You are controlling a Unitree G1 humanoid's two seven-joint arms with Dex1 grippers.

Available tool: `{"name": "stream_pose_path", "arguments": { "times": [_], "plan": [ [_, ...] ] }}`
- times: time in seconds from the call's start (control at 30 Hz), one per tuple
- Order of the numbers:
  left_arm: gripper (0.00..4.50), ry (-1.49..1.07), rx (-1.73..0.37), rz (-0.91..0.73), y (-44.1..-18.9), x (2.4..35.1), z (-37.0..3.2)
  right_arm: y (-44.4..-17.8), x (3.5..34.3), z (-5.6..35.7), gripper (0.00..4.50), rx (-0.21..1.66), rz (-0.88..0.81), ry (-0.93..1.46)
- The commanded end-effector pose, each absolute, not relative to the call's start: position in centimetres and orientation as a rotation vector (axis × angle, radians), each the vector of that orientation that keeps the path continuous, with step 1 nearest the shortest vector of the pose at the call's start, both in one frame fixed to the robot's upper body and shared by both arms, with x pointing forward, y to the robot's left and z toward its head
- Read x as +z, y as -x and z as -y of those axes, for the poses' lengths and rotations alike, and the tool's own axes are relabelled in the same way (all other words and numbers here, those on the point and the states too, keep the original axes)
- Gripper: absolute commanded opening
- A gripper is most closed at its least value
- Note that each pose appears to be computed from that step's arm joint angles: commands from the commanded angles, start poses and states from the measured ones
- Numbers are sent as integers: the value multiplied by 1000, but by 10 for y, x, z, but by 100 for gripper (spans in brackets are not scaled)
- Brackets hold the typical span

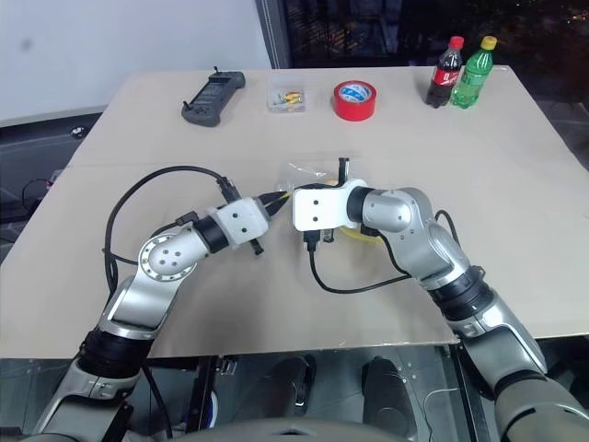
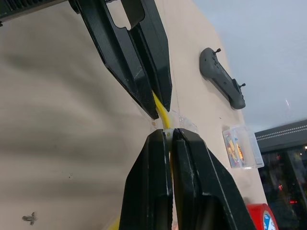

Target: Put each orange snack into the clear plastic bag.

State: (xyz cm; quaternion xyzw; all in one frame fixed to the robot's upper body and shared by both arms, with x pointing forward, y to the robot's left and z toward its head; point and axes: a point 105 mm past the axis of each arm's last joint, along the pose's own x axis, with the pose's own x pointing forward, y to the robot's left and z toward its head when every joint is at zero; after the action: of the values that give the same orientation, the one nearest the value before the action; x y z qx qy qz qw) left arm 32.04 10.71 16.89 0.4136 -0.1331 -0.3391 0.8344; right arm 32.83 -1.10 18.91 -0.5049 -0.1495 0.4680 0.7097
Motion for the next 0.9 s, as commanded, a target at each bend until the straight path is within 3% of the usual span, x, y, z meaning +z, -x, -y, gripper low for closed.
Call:
{"name": "stream_pose_path", "arguments": {
  "times": [0.03,0.23,0.47,0.7,0.8,0.9],
  "plan": [
    [0,-833,-661,353,-320,192,-112,-331,201,22,6,980,356,1134],
    [0,-719,-509,332,-337,207,-147,-342,202,99,6,739,197,1149],
    [0,-631,-485,294,-343,207,-161,-341,202,157,6,559,67,1165],
    [0,-590,-459,256,-370,214,-163,-379,223,174,6,402,123,1142],
    [0,-528,-404,267,-387,238,-170,-395,251,184,6,315,173,1157],
    [0,-580,-415,314,-388,255,-171,-394,271,188,6,311,218,1098]
  ]
}}
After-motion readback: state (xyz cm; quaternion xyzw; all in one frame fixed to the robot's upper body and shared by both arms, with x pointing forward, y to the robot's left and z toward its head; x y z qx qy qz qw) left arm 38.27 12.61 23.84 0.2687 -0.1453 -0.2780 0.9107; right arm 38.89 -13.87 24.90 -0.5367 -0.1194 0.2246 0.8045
